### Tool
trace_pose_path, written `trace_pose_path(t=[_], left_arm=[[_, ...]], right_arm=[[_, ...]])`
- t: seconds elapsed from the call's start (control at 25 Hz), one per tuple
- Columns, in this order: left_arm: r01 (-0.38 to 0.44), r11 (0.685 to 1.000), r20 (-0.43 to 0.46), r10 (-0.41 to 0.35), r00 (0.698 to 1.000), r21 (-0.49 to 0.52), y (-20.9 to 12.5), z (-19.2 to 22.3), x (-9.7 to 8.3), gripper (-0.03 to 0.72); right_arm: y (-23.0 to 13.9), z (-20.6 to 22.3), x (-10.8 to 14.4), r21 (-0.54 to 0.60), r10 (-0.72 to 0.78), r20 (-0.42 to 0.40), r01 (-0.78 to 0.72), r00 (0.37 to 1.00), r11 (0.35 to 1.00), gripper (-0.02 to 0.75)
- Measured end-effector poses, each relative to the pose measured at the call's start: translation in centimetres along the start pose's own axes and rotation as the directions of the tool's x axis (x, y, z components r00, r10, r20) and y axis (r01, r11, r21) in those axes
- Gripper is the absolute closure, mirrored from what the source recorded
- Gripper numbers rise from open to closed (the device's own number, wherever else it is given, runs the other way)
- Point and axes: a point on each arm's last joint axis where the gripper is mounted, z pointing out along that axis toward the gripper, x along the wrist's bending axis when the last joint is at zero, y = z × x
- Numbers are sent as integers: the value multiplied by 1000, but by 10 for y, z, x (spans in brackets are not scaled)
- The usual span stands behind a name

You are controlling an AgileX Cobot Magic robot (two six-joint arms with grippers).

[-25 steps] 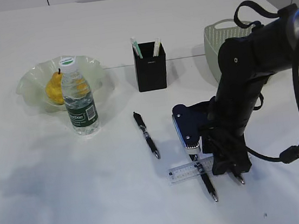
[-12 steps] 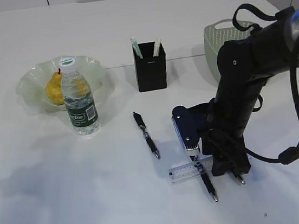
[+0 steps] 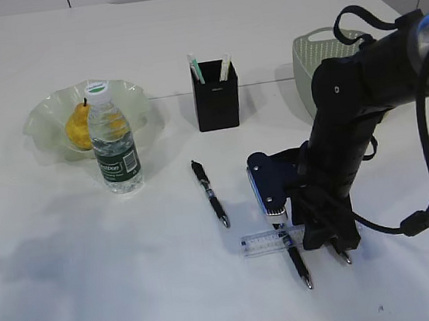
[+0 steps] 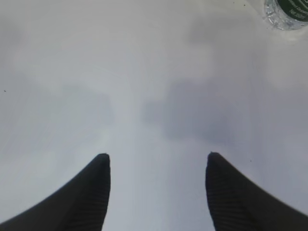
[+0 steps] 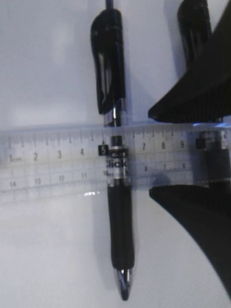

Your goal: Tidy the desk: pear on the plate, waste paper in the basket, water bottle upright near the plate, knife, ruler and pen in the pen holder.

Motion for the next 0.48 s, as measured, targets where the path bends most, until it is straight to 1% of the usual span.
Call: trace_pose_path(t=[0.12,0.48], left_arm=[[0,1000,0,0,1000,0,0,0,0,244],[0,1000,0,0,1000,0,0,0,0,244]], right_arm=[[0,0,0,0,0,0,0,1000,1000,456],[0,0,0,1,0,-4,0,1000,1000,458]])
